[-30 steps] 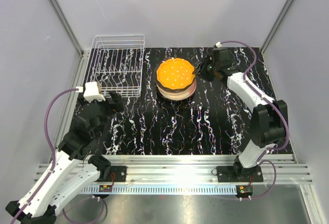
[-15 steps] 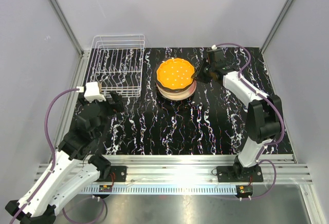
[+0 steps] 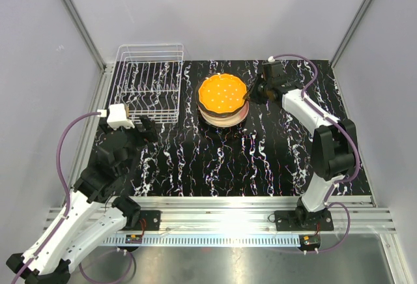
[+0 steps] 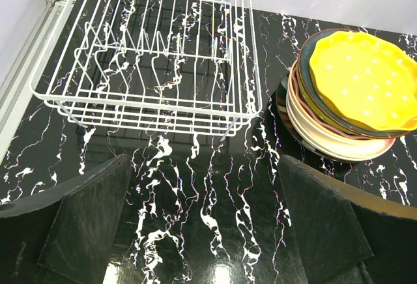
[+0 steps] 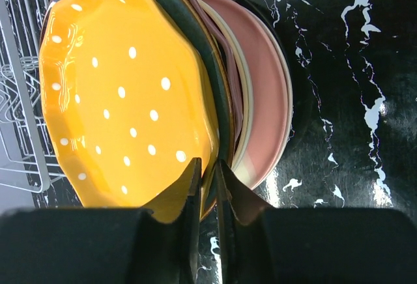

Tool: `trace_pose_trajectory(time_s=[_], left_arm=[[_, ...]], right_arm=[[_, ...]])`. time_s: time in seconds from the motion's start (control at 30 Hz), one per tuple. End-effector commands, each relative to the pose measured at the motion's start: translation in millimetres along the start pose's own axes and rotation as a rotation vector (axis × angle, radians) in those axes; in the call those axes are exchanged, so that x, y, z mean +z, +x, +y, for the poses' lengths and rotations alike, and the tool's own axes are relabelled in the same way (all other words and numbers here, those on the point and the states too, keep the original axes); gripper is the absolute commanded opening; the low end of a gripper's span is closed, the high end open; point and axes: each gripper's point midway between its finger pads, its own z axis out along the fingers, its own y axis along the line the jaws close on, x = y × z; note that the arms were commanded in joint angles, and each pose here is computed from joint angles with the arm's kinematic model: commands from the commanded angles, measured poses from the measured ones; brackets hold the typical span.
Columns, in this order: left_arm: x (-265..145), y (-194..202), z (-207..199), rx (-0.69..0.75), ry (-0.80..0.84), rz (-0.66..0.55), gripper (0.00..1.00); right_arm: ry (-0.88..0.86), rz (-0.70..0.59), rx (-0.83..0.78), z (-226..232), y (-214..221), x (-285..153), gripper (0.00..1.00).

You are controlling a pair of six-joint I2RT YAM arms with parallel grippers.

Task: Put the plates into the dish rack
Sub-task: Grab a plate with the right arm

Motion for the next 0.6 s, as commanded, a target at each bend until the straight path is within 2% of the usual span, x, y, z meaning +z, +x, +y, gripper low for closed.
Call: trace_pose_trajectory(time_s=[0.0, 0.13, 0.17, 0.27, 0.43, 0.47, 0.57], left_arm=[[-0.6, -11.1, -6.9, -0.02, 0.033, -0.044, 0.99], [-0.8, -10.6, -7.0, -0.018, 0.035, -0.044, 0.99], [-0.5, -10.6, -7.5, -0.018, 0.036, -0.044, 0.99], [-0.1, -10.7, -7.4, -0.017, 0.035, -0.044, 0.99], [0.5, -9.6, -7.9, -0.013, 0.035, -0.041, 0.99], [0.7, -9.0, -7.7, -0.011, 0.035, -0.04, 0.99], [0.8, -8.0, -7.6, -0.011, 0.034, -0.038, 0.99]], right_arm=[[-0.051, -0.022, -0.01, 20.8, -13.3, -5.1, 0.18], [-0.06, -0.027, -0.011, 25.3, -17.1, -7.9, 0.13], [-0.061, -0.029, -0.012, 26.7, -18.0, -7.9, 0.05], [-0.066, -0.027, -0.011, 28.6, -19.0, -8.3, 0.0], [-0.089, -0.032, -0.009, 35.8, -24.2, -10.8, 0.0], [-0.083, -0.025, -0.009, 35.2, -23.5, -10.9, 0.08], [-0.063, -0.003, -0.008, 33.4, -22.4, -8.4, 0.12]])
